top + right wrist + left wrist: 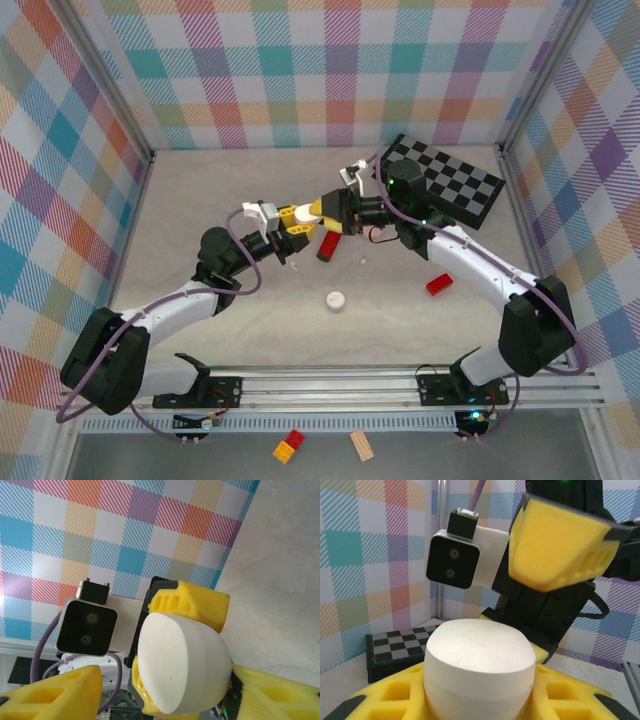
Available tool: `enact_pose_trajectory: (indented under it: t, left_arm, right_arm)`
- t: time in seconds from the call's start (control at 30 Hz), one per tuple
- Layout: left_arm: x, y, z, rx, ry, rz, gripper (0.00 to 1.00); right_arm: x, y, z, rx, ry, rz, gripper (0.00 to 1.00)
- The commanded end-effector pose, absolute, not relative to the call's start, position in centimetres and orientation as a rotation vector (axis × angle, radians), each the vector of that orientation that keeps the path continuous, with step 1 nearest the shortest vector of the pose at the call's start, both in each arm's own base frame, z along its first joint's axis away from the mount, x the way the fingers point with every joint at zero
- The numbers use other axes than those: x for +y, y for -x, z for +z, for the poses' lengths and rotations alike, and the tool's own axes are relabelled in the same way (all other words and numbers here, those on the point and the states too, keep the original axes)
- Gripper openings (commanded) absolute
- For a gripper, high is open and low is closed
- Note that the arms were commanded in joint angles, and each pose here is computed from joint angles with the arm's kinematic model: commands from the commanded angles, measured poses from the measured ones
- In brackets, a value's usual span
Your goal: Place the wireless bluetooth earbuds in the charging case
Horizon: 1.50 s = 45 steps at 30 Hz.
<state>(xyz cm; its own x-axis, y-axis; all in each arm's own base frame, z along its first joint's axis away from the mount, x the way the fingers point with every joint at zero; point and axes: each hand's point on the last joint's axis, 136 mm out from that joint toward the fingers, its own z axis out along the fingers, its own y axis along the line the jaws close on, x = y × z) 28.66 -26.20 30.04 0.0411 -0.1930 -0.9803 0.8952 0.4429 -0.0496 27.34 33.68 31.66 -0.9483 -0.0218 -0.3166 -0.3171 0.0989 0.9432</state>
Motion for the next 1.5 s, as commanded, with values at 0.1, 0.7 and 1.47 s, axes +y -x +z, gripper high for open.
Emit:
enact_pose_trajectory:
  t: [0.1, 0.7, 1.47]
  left_arm:
    - [-26.4, -28.4, 31.9, 1.183, -0.734, -0.97, 0.26]
    - [-26.0, -27.6, 30.8, 1.256, -0.791, -0.918, 0.87]
    - [-28.4, -23.8, 20.2, 1.591, -0.923, -0.874, 1.0]
  right_arm:
    - [34.3, -27.5, 32.0, 2.13, 0.352, 2.011, 0.58]
    - [33.5, -28.3, 30.4, 2.166, 0.287, 1.879, 0.19]
    - [14.5, -32.9, 9.9, 2.469, -0.505, 1.083, 0.18]
